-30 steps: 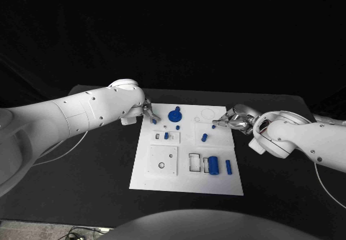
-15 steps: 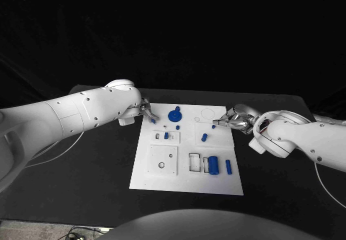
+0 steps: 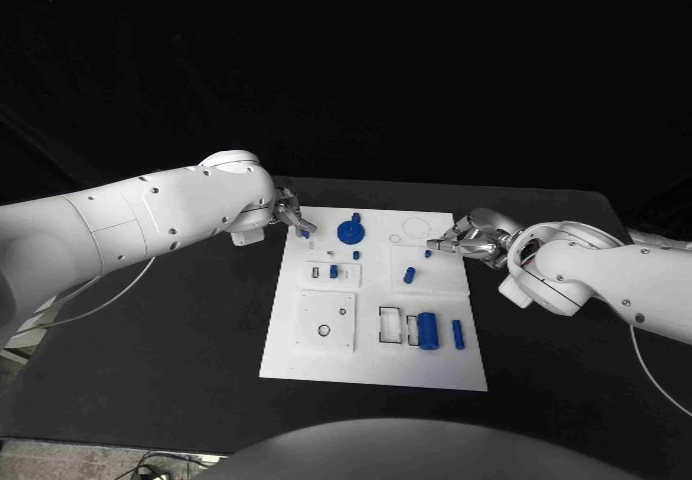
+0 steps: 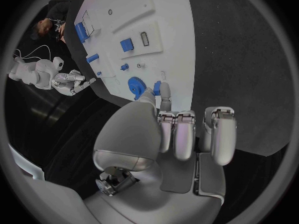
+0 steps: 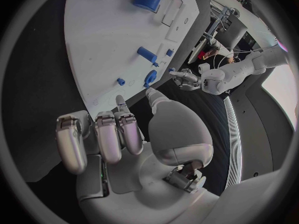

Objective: Assemble the parts on the task board

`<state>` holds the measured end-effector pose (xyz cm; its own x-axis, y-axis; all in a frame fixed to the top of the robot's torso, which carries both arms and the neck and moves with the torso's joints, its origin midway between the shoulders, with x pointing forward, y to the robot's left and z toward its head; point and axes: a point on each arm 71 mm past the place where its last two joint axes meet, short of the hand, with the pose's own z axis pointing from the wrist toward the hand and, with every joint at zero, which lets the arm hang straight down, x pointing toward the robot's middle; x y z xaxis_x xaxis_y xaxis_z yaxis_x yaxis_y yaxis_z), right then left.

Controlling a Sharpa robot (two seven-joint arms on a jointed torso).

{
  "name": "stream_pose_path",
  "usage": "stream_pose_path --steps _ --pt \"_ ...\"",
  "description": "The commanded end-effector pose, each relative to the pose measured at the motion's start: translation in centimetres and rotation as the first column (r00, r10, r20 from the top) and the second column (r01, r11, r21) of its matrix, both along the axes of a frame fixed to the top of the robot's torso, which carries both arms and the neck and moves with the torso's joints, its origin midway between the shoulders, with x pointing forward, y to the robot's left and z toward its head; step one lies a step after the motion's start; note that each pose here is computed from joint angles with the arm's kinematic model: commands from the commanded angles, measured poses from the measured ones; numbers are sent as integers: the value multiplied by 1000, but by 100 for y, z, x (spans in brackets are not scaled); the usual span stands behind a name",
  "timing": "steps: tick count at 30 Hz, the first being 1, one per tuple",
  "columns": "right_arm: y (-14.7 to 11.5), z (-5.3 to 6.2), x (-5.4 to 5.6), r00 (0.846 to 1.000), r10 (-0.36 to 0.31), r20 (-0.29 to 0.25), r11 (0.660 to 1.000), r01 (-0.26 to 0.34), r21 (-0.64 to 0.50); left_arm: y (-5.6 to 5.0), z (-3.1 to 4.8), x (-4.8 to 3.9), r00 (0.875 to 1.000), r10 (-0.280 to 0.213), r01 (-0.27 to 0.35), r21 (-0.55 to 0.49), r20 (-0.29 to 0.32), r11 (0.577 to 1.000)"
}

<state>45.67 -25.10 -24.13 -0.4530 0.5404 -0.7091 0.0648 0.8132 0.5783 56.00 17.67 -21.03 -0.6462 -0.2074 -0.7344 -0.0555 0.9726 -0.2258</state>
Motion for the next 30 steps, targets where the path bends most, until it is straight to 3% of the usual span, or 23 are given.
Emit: stream_pose_path --steps 1,9,20,30 --pt "7 -7 -2 1000 12 -3 1000 -12 -10 9 12 -45 999 7 -7 -2 -33 1000" --pt "3 -6 -2 1000 10 -3 1000 -10 -10 34 12 -186 996 4 -4 4 -90 1000" --pt "17 -2 1 1000 11 4 1000 -11 -6 -24 -9 -354 988 -26 28 11 -153 1000" --pt "19 -1 4 1000 11 7 1000 -11 -5 -91 -32 -424 980 -57 62 20 -193 998"
